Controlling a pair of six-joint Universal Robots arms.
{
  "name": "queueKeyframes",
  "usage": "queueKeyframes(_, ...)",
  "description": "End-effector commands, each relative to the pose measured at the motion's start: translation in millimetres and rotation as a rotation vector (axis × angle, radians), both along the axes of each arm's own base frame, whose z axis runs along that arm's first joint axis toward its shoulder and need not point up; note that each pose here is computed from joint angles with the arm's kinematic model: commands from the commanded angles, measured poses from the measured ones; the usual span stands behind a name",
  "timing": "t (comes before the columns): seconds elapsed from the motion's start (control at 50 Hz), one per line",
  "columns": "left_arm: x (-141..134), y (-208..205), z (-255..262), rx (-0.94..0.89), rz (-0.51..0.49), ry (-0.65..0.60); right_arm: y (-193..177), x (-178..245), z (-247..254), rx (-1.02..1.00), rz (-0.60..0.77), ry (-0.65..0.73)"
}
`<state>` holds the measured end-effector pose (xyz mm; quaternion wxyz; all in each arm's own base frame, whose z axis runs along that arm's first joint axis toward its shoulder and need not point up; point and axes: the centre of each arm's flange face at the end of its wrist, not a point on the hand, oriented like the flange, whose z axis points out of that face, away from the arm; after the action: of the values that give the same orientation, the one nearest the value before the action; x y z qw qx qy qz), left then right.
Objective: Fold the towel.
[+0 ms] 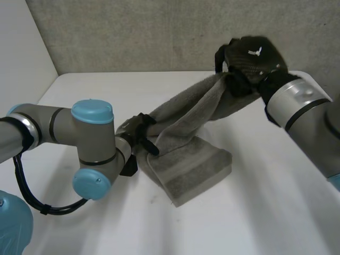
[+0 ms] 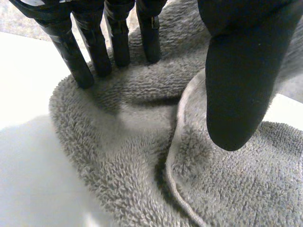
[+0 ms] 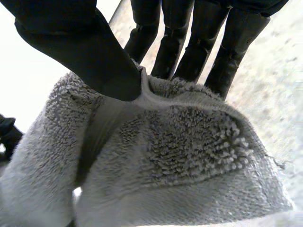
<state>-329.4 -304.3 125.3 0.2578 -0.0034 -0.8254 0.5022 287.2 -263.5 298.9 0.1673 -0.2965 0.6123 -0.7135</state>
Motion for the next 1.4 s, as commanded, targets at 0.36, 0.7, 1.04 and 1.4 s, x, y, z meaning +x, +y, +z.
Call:
queueKeyframes(0.36,-16.8,45.3,9.0,0.030,-0.090,-0.014,-17.7,-30.4,18.7,-0.048,-0.119,-0.010)
queueKeyframes(0.7,-26.5,33.1,-16.1,-0.012,-0.098,-0.025,-30.5,-43.5,22.3,-0.053,-0.163,-0.011)
queueKeyframes(1.04,-30.4,-55.1,192.5,-0.851,-0.069,-0.196,-118.9,-1.5,60.9,-0.322,-0.127,-0.124)
queueKeyframes(1.4,6.9,-58.1,175.5,-0.725,-0.064,-0.295,-95.3,-1.1,44.0,-0.313,-0.011,-0.213)
